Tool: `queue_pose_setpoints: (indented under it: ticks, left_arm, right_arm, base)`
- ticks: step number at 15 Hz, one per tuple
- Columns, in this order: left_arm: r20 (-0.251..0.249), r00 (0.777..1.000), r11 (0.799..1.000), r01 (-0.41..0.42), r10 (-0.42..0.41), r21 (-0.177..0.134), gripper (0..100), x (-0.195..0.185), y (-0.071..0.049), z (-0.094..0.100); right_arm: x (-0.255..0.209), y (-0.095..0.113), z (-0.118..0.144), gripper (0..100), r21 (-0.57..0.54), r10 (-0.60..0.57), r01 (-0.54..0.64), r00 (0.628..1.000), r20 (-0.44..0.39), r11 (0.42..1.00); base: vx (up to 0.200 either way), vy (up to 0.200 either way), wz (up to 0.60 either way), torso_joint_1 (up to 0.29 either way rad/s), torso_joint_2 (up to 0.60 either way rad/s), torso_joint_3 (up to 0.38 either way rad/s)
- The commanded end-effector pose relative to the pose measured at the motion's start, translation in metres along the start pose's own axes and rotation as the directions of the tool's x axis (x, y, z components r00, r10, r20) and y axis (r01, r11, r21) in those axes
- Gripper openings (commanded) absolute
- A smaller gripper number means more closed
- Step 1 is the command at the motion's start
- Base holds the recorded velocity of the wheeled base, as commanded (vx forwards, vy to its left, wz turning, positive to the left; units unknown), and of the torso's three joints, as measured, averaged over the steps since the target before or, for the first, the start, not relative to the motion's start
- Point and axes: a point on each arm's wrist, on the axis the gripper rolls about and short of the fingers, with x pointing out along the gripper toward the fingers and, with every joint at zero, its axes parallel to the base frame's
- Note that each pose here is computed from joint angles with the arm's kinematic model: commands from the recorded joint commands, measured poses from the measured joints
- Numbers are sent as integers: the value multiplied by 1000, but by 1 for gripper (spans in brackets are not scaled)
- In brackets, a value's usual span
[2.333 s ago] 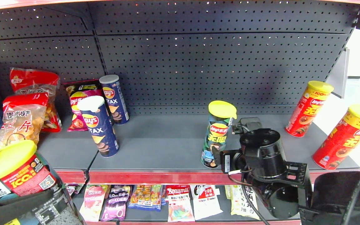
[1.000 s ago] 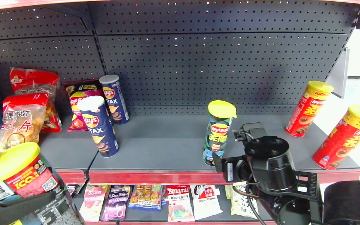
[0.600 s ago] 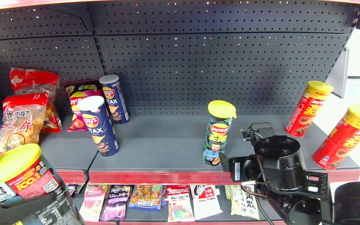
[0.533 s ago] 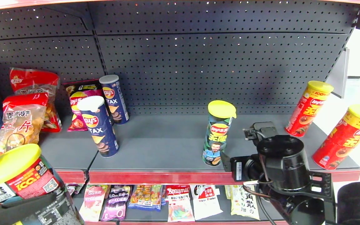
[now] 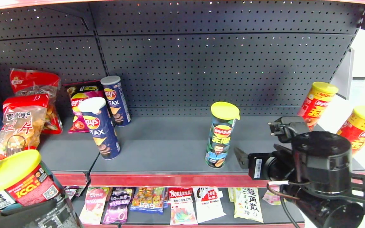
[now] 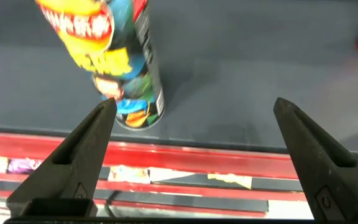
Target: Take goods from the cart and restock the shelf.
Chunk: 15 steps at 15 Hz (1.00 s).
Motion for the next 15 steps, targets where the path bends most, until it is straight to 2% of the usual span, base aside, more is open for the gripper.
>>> queue_pose_setpoints:
  ticks: [1,3,12,15]
  left_arm:
    - [1,1000,1000,0,0,0,0,0,0,-1]
    - [1,1000,1000,0,0,0,0,0,0,-1]
    - [7,1000,1000,-2,2,4,0,-3,-2,-4]
    - [6,1000,1000,0,0,2,0,-3,-2,-6]
  right_arm:
    - [-12,-15,11,100,44,3,-5,999,41,999]
    - [-20,-24,20,100,33,14,-16,997,71,999]
    - [-30,-26,36,100,-42,76,-71,989,124,997]
    - [-44,-37,37,100,-75,114,-104,983,144,992]
  base:
    - [0,0,0,0,0,0]
    - [0,0,0,0,0,0]
    - [0,0,0,0,0,0]
    - [0,0,0,0,0,0]
